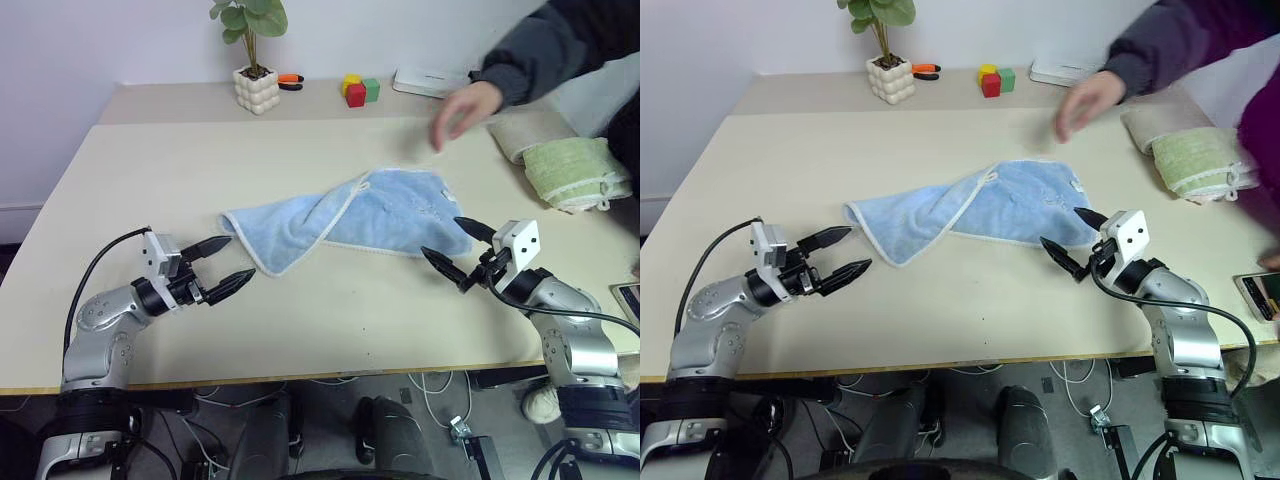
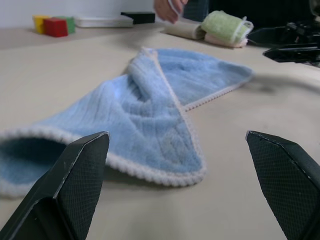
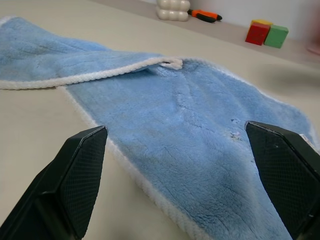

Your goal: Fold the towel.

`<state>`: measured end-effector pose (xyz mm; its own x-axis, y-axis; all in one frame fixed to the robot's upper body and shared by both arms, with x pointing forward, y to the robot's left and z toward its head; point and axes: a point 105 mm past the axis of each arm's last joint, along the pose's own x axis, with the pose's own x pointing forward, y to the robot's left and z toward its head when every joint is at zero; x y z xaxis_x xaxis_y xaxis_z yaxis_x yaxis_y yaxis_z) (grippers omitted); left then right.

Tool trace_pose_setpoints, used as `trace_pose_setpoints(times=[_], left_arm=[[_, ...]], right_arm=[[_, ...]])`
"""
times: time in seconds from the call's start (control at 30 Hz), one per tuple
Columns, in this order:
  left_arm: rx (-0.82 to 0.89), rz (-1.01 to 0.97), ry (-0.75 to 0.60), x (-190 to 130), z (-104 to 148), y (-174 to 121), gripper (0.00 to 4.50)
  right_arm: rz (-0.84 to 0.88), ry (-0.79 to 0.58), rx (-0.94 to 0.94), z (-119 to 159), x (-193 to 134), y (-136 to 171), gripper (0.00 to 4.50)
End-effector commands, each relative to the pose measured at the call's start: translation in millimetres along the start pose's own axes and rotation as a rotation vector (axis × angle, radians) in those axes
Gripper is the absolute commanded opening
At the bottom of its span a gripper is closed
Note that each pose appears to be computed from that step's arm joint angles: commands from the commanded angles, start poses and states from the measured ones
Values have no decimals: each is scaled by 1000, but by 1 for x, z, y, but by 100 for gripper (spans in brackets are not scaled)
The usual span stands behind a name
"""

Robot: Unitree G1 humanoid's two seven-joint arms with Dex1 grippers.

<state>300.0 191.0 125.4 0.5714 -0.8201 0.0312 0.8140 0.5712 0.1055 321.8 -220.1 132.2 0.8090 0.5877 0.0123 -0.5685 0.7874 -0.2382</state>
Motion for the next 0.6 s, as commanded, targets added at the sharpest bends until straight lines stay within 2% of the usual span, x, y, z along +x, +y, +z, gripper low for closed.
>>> trace_pose_setpoints(times=[0.03, 0.17, 0.37, 0.47, 0.6], left_arm=[[105, -57, 7, 11, 14, -2, 448], [201, -102, 45, 19, 20, -3, 448], [321, -164, 172, 23, 11, 1, 448], [303, -150, 218, 21, 4, 11, 448], [223, -160, 180, 34, 0, 5, 448]], right_arm=[[-18, -49, -39, 15, 0, -3, 450], [-35, -67, -34, 15, 5, -2, 450], [-36, -110, -34, 19, 17, 4, 450], [-18, -150, -31, 27, 32, 19, 450], [10, -203, -8, 35, 44, 36, 450]])
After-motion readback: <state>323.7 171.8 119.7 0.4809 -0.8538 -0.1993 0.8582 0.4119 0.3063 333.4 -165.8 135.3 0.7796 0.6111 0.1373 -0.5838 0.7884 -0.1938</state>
